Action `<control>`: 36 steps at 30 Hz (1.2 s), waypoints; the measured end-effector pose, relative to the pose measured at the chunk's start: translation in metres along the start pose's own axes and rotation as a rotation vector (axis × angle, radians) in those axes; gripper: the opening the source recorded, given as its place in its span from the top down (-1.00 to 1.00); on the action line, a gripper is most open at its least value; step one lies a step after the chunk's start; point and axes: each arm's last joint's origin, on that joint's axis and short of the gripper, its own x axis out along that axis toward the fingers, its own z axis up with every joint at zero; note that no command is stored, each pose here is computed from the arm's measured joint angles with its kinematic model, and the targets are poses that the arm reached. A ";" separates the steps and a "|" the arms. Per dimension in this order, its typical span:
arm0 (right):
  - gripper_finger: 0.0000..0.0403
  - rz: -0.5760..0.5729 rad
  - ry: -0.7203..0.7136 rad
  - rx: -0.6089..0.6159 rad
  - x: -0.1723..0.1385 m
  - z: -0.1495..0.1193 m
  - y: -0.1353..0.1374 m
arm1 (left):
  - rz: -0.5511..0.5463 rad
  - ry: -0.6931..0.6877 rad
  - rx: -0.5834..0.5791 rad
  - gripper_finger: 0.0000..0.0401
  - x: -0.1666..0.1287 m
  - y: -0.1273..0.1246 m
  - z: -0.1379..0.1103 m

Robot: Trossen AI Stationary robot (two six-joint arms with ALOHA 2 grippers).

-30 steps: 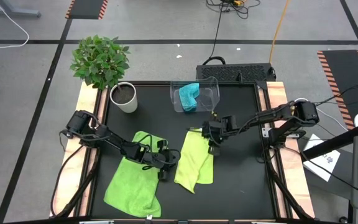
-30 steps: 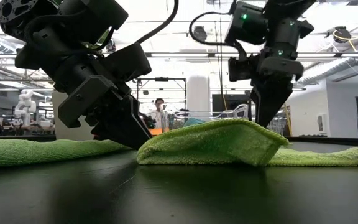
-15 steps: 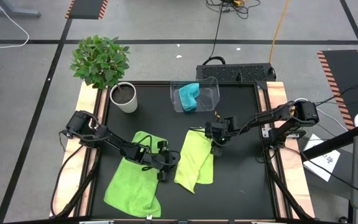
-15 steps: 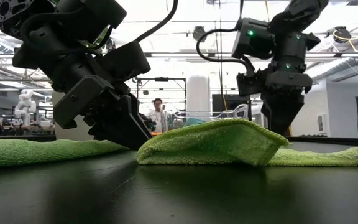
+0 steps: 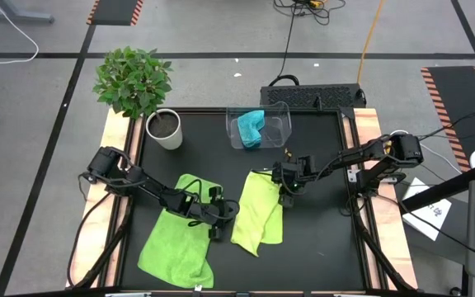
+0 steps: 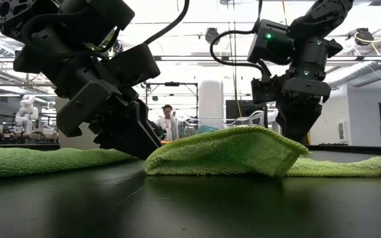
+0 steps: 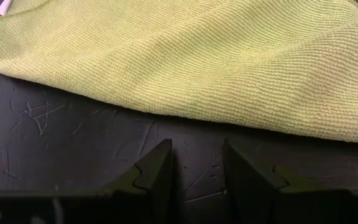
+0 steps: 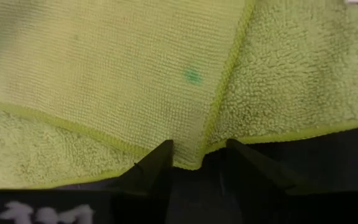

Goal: Fold microfiber towels
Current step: Fold the light green microfiber cloth

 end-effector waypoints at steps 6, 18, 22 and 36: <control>0.53 0.030 -0.022 -0.032 0.000 0.003 0.002 | 0.000 0.000 0.004 0.28 0.000 0.000 0.000; 0.99 0.031 -0.013 -0.066 0.000 0.002 0.001 | 0.001 0.001 0.010 0.28 0.000 0.000 0.000; 0.99 0.010 0.031 -0.081 -0.009 0.007 0.004 | 0.001 0.001 0.010 0.28 0.000 0.000 0.000; 1.00 -0.198 0.053 -0.159 -0.049 0.040 -0.001 | 0.002 0.000 0.028 0.28 0.000 0.000 0.000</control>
